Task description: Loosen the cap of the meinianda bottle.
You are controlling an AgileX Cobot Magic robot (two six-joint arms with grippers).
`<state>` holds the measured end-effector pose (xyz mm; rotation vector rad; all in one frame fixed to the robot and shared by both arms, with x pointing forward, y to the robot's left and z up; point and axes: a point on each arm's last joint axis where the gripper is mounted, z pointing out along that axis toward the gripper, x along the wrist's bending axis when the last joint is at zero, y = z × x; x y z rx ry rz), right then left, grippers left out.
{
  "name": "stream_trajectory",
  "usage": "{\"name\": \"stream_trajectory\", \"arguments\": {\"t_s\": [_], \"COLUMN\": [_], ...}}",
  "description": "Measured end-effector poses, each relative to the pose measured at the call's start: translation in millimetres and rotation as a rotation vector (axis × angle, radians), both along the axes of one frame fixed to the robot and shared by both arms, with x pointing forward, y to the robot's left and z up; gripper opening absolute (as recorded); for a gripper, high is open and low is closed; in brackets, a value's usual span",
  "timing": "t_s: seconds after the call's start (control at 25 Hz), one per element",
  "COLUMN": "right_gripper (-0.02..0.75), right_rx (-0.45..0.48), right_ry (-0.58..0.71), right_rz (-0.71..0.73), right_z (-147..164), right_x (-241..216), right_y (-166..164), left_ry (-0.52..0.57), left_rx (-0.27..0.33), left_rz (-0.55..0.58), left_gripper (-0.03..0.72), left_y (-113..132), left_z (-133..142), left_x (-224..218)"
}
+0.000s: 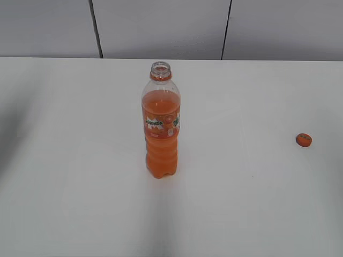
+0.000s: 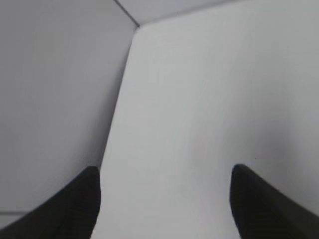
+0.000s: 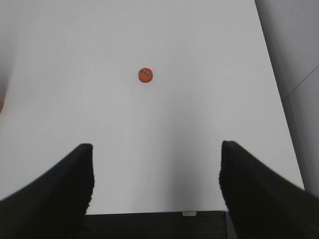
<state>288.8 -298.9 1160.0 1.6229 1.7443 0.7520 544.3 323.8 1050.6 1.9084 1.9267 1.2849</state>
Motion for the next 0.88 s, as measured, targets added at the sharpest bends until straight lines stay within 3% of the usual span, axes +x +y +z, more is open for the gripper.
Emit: {"name": "stream_trajectory", "arguments": {"t_s": [0.12,0.2,0.32,0.6,0.88], "right_gripper": [0.587,0.587,0.587,0.587,0.587], "right_rx": [0.001,0.001,0.001,0.001,0.001], "right_ry": [0.000,0.000,0.004,0.002,0.018], "right_rz": [0.000,0.000,0.000,0.000,0.000], "right_z": [0,0,-1,-12,-48], "right_x": [0,0,0,-7,-26], "right_y": [0,0,0,0,1], "left_ry": [0.165,0.242,0.271,0.117,-0.098], "left_rx": [-0.130,-0.209,-0.319,-0.418,-0.416], "left_rz": [0.012,-0.059,-0.165,-0.235,-0.285], "left_gripper": [0.491,0.491,0.491,0.489,0.489], "left_y": [-6,-14,-26,-31,-25], "left_z": [-7,-3,12,56,71], "left_x": [-17,-29,-49,-122,-214]}}
